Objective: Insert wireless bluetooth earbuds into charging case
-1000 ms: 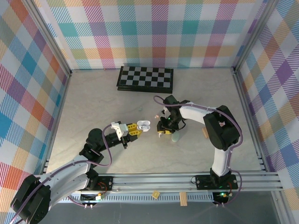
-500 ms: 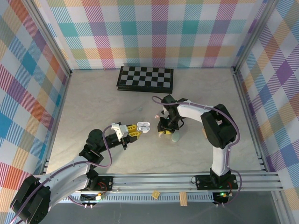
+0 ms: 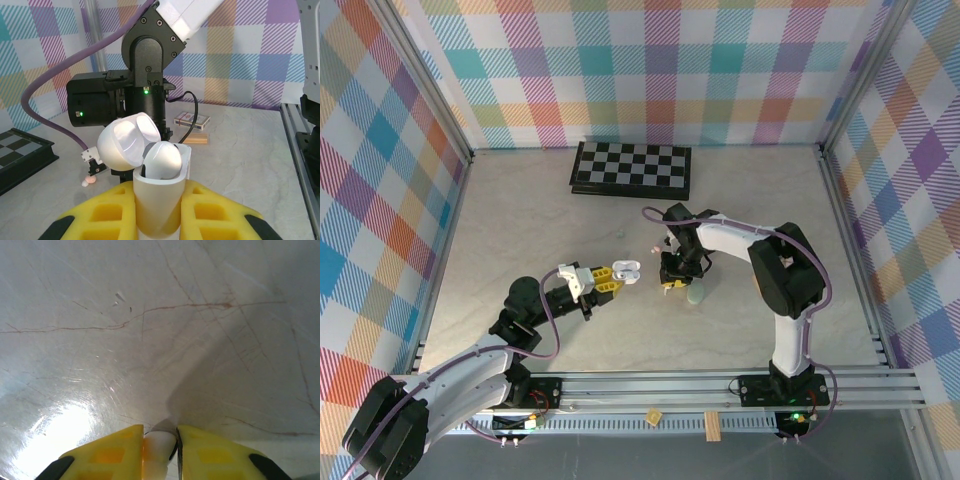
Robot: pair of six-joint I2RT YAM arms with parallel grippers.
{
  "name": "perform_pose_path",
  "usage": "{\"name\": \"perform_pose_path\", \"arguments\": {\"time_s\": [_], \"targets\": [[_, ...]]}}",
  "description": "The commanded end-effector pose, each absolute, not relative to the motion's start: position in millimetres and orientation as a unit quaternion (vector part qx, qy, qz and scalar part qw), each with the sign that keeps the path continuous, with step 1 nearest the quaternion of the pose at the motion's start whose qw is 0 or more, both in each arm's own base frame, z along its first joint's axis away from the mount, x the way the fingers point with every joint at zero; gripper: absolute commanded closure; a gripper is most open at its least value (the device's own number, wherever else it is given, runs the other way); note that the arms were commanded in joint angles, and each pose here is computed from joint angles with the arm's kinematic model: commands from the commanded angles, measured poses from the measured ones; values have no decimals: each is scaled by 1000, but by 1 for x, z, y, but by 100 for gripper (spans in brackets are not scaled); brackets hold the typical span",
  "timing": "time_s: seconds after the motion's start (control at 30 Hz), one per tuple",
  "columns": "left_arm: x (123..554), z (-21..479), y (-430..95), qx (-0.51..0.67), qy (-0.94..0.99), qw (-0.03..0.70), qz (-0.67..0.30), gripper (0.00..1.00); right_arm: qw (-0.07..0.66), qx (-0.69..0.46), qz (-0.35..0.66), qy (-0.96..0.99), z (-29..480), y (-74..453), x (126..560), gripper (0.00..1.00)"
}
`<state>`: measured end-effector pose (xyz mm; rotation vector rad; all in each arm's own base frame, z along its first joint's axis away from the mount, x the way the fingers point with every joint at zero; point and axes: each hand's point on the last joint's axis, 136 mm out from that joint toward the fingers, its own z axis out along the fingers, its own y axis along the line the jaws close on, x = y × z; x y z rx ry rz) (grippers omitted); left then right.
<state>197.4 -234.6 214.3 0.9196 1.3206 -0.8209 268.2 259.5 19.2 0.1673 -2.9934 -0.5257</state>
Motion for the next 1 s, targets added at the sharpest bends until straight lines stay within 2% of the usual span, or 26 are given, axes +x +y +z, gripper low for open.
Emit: {"name": "perform_pose_path", "arguments": {"time_s": [0.0, 0.3, 0.63, 0.97], "targets": [[198, 215, -232, 401, 569, 627, -349, 100, 24, 61, -179, -982, 28, 263, 269, 78], [214, 208, -230, 378, 598, 623, -334, 100, -97, 58, -214, -970, 73, 258, 296, 78], [251, 191, -235, 305, 660, 603, -329, 100, -265, 67, -233, -933, 136, 243, 318, 78], [276, 176, -269, 270, 691, 583, -332, 100, -345, 83, -277, -893, 184, 244, 317, 78]]}}
